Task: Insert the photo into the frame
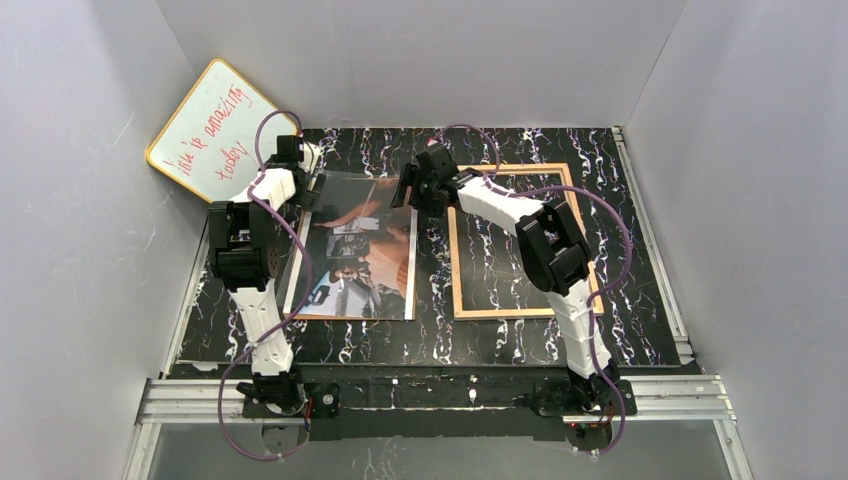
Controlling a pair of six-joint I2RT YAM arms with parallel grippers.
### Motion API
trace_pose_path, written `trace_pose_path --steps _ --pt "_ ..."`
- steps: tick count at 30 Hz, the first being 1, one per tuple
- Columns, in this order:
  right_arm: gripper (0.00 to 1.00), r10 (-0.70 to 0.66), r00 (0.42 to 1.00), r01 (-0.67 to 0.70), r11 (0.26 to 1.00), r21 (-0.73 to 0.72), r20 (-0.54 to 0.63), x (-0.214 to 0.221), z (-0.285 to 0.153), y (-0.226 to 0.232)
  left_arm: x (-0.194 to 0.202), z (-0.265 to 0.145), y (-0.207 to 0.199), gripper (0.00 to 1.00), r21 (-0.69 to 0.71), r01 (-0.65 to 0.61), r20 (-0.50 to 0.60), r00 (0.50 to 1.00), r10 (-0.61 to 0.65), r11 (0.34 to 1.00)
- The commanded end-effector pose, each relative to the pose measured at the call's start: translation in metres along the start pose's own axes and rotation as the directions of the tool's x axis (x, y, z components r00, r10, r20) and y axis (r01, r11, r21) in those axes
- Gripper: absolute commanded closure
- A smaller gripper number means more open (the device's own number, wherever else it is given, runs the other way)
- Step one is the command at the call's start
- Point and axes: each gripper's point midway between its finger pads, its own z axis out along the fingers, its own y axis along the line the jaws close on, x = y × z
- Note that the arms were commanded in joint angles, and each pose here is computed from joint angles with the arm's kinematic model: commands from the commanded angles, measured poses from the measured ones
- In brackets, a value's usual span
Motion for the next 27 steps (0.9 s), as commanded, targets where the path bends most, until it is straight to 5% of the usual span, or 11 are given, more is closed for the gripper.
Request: trace_pose_path --steps 1,10,27 --pt "0.18 -0.107 0.992 0.109 0.994 -0.026 0.071 -0.019 -0.023 0.04 0.071 0.013 -0.038 0.05 0.119 -0.062 -0.212 0.974 0.086 0.991" --pt "0.18 -0.215 0.976 0.211 0.973 0.093 0.039 -0.007 -0.018 0.034 0.065 0.009 -0.052 0.05 0.135 -0.097 -0.199 0.972 0.123 0.986" --pt "0.19 -0.501 0.865 0.473 0.824 0.311 0.013 0.008 -0.014 0.034 0.066 0.006 -0.053 0.05 0.14 -0.102 -0.201 0.971 0.129 0.985"
